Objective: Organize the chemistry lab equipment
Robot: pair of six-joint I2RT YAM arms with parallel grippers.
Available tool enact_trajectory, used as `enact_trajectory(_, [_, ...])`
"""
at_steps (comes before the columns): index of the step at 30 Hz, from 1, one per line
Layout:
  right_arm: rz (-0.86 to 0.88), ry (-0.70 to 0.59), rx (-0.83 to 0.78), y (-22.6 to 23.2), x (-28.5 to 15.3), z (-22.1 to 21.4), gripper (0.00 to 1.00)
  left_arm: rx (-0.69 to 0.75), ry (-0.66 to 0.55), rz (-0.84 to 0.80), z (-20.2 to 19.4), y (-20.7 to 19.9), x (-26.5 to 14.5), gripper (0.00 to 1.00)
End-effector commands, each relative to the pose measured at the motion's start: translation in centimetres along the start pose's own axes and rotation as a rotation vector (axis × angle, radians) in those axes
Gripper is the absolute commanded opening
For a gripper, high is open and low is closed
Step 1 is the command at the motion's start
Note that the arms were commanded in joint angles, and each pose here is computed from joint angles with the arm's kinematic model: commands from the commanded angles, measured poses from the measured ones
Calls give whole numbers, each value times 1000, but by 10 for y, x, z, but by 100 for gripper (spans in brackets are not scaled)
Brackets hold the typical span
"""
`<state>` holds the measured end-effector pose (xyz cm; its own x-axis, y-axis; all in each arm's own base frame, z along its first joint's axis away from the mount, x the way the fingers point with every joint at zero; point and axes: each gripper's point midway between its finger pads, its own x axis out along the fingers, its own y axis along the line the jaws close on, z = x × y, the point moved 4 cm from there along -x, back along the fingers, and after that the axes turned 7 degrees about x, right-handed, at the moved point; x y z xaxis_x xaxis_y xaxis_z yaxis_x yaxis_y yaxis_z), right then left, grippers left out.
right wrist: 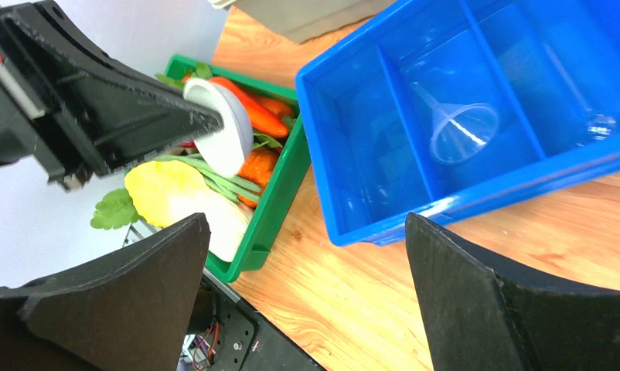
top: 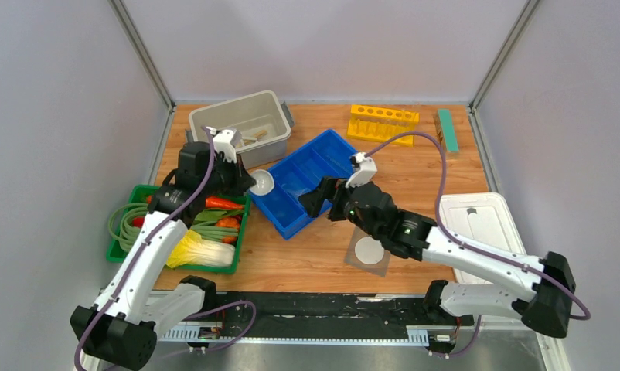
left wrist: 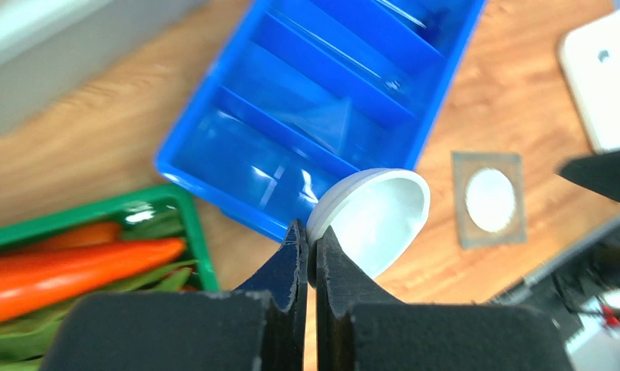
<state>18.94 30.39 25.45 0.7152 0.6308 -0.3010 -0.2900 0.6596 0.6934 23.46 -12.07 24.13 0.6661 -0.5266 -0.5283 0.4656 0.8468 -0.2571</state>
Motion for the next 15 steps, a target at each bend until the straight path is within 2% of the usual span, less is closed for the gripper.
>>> enact_trajectory(1, [-61, -96, -25, -21, -26, 15, 100, 106, -91, 233, 48, 27, -15, 0])
enact_trajectory(7, [-62, -145, -14, -36, -58, 24, 100, 164, -56, 483, 100, 74, -4, 0])
enact_trajectory(15, [-59, -213, -3, -53, -92, 35, 100, 38, 60, 538, 130, 143, 54, 0])
